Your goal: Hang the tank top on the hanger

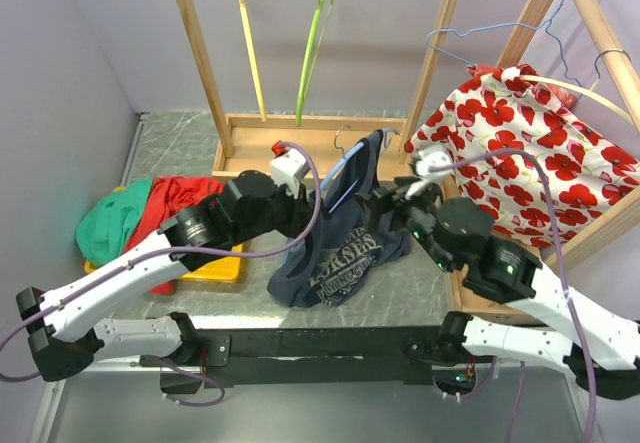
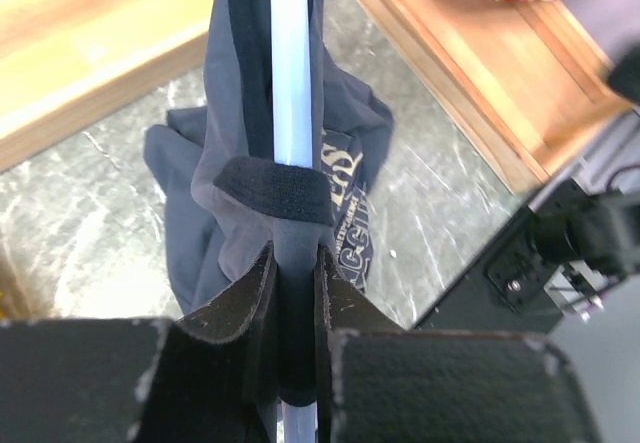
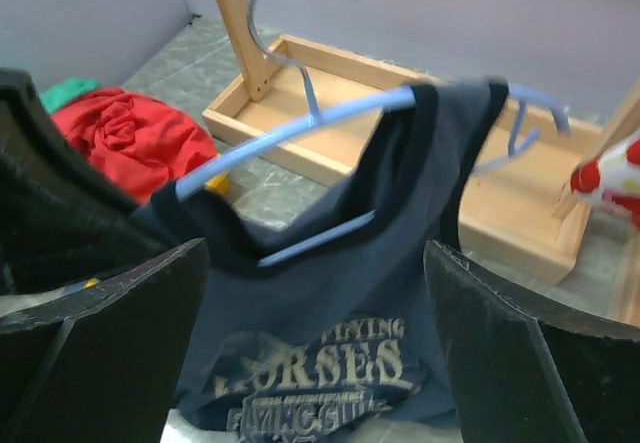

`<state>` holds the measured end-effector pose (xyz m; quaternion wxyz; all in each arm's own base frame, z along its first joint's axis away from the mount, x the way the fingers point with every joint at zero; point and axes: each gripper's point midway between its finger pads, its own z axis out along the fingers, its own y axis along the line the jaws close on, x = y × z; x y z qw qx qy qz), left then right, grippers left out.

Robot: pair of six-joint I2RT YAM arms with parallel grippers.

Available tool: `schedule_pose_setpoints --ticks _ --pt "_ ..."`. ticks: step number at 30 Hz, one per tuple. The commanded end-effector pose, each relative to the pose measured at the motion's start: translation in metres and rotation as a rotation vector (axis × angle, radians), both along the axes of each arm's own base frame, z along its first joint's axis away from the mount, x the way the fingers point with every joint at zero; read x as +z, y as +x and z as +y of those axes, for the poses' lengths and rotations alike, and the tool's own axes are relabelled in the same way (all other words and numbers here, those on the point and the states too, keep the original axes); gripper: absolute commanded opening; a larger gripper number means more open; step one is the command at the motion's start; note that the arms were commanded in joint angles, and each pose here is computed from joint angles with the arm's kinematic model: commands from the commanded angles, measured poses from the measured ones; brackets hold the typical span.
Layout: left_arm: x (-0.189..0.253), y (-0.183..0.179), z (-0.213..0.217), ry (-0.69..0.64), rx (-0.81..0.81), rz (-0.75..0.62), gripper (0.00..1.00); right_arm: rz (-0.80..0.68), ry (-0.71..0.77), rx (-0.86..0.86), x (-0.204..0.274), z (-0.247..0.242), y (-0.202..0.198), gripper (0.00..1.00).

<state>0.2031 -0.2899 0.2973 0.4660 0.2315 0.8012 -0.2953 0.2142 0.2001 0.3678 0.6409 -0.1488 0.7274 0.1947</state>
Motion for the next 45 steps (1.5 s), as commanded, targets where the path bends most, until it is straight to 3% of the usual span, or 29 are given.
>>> schedule_pose_setpoints --ticks 1,7,12,13,18,28,45 --pt "0.057 0.023 -0.005 -0.119 0.097 -0.098 0.01 0.017 0.204 -0.072 0.0 -0.02 -0.005 0.99" --pt "0.092 0.044 -0.007 -0.107 0.188 -0.134 0.01 0.118 0.271 -0.102 -0.051 -0.022 -0.009 1.0" --pt "0.132 0.068 -0.011 -0.054 0.255 -0.194 0.01 0.229 0.208 -0.101 -0.095 -0.004 -0.007 1.0" --pt "0.156 0.069 -0.008 -0.088 0.263 -0.22 0.01 0.235 0.207 -0.099 -0.097 -0.002 -0.007 1.0" --pt "0.182 0.092 -0.014 -0.057 0.255 -0.278 0.01 0.231 0.198 -0.08 -0.096 0.003 -0.005 1.0" --pt "0.239 0.139 -0.019 -0.133 0.242 -0.424 0.01 0.228 0.198 -0.069 -0.089 0.005 -0.005 1.0" --pt "0.252 0.182 -0.046 -0.22 0.276 -0.53 0.01 0.227 0.23 -0.056 -0.085 0.003 -0.009 1.0"
